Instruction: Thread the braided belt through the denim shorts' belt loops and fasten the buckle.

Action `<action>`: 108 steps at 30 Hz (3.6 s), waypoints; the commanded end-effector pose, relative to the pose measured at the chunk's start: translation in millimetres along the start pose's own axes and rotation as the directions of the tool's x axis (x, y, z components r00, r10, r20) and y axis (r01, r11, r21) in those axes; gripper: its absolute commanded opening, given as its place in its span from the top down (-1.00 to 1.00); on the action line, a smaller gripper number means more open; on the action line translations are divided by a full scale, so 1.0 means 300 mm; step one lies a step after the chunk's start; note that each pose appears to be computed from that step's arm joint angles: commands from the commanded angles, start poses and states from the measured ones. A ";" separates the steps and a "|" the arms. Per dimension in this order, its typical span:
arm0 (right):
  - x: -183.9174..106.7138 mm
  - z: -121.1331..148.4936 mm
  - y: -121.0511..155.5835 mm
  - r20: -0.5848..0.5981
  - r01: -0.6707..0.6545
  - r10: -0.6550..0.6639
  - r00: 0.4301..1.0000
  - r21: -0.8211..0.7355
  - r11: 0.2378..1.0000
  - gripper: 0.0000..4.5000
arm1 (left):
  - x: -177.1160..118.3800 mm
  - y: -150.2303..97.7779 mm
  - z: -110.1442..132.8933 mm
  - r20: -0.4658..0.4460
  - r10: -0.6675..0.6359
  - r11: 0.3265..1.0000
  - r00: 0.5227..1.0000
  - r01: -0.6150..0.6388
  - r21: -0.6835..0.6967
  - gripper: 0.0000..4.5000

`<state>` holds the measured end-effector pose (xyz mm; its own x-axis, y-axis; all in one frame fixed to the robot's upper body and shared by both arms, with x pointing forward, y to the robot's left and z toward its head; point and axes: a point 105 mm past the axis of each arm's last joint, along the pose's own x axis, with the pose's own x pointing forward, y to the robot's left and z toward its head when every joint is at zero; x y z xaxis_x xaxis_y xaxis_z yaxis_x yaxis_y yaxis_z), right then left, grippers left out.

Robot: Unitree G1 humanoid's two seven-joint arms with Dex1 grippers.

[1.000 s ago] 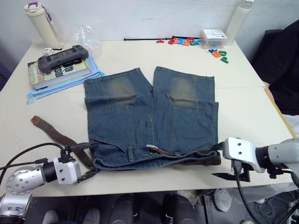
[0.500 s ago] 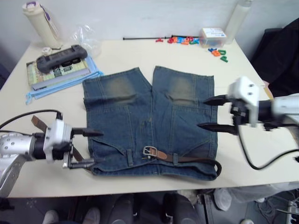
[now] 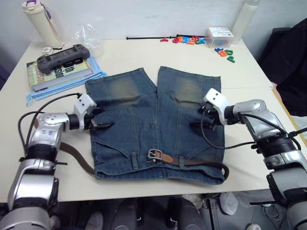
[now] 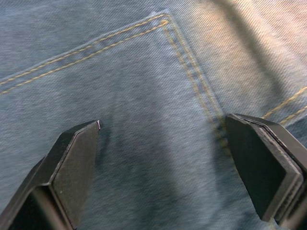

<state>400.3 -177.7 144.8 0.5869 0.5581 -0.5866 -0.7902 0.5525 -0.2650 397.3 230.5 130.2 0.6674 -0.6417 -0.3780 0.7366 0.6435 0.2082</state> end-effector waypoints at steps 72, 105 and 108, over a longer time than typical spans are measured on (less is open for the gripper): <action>-0.134 0.403 0.412 0.540 0.099 -0.049 0.841 -0.065 0.993 -0.99 | -0.611 -0.134 -0.151 0.034 0.739 0.380 0.672 -0.375 -0.845 -0.40; -0.129 0.452 0.452 0.576 0.121 -0.042 0.816 -0.099 0.988 -1.00 | -0.494 -0.048 -0.260 -0.517 0.581 0.105 0.629 -0.688 -0.718 -0.29; -0.129 0.453 0.449 0.578 0.125 -0.044 0.815 -0.100 0.987 -1.00 | -0.488 -0.050 -0.258 -0.503 0.589 0.092 0.632 -0.671 -0.735 0.13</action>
<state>297.9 -40.3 216.8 0.6132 0.7840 -0.0964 -0.7534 0.5437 -0.3699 284.6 343.1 121.3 0.8249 0.1630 -0.5413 -0.4223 0.8142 -0.3984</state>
